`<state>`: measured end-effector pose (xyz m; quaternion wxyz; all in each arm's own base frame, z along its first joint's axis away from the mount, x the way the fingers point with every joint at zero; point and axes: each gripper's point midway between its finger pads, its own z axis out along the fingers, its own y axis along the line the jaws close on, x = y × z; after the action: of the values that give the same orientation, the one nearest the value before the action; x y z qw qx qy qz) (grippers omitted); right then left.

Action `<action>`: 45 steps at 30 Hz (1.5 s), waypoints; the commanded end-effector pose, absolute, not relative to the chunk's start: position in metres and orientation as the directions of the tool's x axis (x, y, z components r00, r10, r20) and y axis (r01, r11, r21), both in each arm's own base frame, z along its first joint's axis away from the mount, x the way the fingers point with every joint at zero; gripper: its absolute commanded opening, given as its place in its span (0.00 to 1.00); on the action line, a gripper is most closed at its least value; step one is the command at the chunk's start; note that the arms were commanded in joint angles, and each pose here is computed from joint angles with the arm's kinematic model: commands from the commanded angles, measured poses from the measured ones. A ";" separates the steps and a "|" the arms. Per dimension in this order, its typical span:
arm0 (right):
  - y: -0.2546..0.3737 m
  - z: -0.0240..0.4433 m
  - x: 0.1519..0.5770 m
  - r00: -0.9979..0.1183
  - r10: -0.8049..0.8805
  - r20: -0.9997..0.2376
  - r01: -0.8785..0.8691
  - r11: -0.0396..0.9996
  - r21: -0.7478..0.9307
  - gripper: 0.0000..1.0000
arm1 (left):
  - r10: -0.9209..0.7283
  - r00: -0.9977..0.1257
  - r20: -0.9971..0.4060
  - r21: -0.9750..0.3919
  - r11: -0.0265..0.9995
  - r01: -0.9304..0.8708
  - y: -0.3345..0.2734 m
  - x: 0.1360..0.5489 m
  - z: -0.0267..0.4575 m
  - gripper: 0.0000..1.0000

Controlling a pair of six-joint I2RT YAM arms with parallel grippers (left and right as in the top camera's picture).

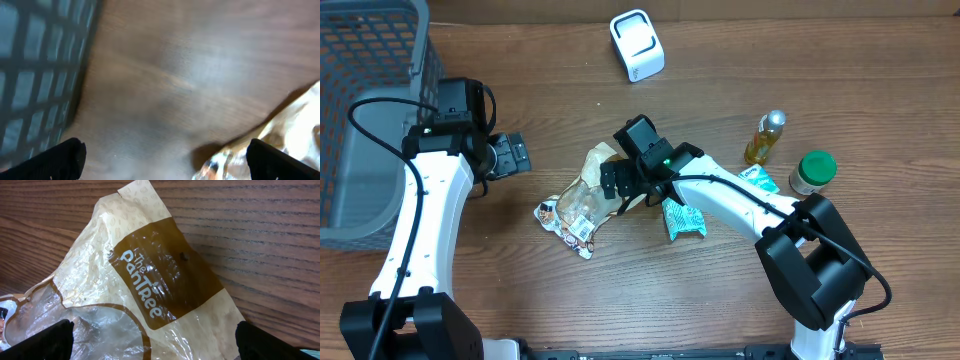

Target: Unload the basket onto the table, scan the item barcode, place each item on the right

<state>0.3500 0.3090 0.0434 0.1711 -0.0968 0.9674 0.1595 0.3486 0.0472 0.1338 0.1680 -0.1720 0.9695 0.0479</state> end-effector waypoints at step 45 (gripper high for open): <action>0.350 0.015 0.348 -0.796 -0.421 -0.436 -0.575 0.751 0.324 0.73 | -0.170 -0.973 0.153 -0.104 0.977 -0.187 -0.051 0.289 -0.028 0.04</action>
<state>0.3516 0.3463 0.0137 0.1834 -0.2653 0.9226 0.2115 0.3118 -0.0614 0.0082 -0.0210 -0.0965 0.9900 -0.1004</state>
